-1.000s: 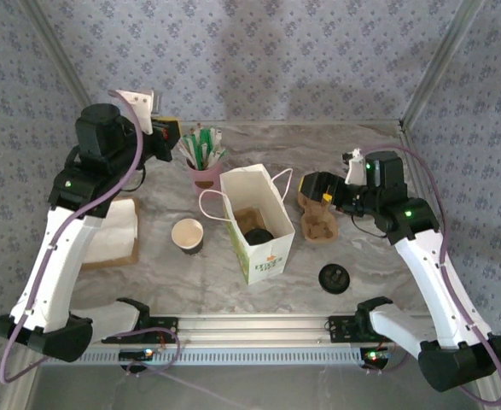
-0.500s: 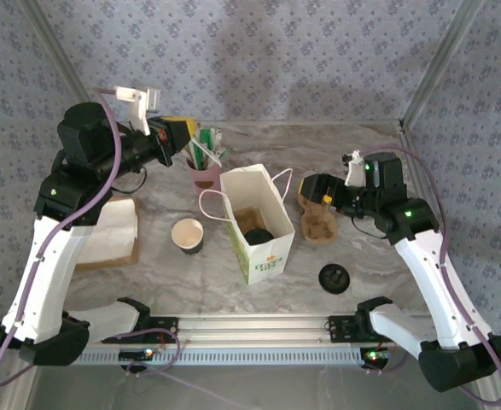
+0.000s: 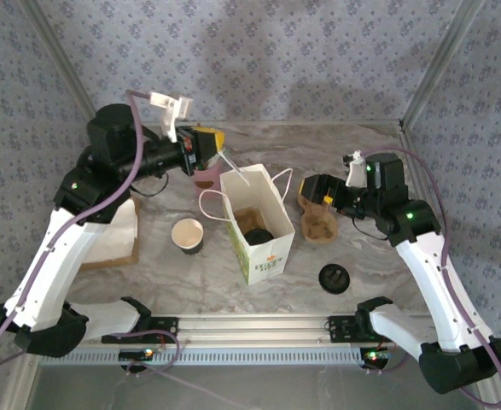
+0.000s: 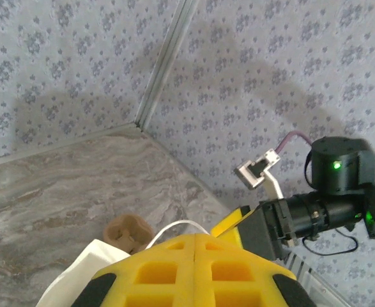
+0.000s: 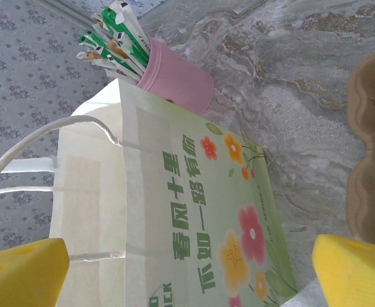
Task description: Pack the takeout coffee
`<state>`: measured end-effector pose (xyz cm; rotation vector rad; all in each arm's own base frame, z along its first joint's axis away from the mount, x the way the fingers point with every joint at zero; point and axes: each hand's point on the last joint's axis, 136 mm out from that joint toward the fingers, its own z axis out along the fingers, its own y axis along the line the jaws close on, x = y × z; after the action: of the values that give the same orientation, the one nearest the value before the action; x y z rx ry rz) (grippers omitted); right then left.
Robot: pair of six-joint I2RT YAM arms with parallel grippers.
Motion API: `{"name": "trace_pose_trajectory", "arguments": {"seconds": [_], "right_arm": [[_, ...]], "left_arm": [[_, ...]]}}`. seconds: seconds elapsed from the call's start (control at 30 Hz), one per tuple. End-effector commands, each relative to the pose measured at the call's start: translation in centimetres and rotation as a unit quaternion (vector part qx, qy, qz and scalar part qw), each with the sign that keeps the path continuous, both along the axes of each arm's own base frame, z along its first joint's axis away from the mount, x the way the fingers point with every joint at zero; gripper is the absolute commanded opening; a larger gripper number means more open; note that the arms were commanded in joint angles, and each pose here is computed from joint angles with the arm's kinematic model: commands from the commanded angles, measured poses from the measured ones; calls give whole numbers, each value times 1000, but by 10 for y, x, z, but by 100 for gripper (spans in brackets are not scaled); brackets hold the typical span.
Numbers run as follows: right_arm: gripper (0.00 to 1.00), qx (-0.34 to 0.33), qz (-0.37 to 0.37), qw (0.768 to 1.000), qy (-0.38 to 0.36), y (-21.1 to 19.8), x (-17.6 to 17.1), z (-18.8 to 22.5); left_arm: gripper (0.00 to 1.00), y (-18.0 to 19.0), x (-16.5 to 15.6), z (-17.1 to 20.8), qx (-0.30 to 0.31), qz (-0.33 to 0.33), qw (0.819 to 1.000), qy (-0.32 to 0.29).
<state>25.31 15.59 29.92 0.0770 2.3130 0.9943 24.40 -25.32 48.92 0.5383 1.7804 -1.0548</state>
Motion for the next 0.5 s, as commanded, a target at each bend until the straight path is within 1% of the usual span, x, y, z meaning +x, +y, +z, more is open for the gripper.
{"name": "trace_pose_trajectory", "arguments": {"seconds": [0.0,0.17,0.27,0.4,0.43,0.47], "right_arm": [[100,-3,0,1000,-2,-2,-5,-1],[100,-3,-1,1000,2,-4,-6,-6],[100,-3,-1,1000,3,-6,-7,-8],[100,-4,-4,1000,4,-9,-8,-10],[100,-5,-6,1000,5,-10,-8,-11],[100,-5,-7,1000,7,-11,-8,-13]], "left_arm": [[0,-8,7,-18,40,17,999,-7],[0,-26,22,-61,116,46,992,-7],[0,-39,27,-86,166,55,985,-9],[0,-56,33,-115,228,68,971,-20],[0,-57,32,-127,252,70,965,-14],[0,-58,33,-132,263,74,962,-15]]}}
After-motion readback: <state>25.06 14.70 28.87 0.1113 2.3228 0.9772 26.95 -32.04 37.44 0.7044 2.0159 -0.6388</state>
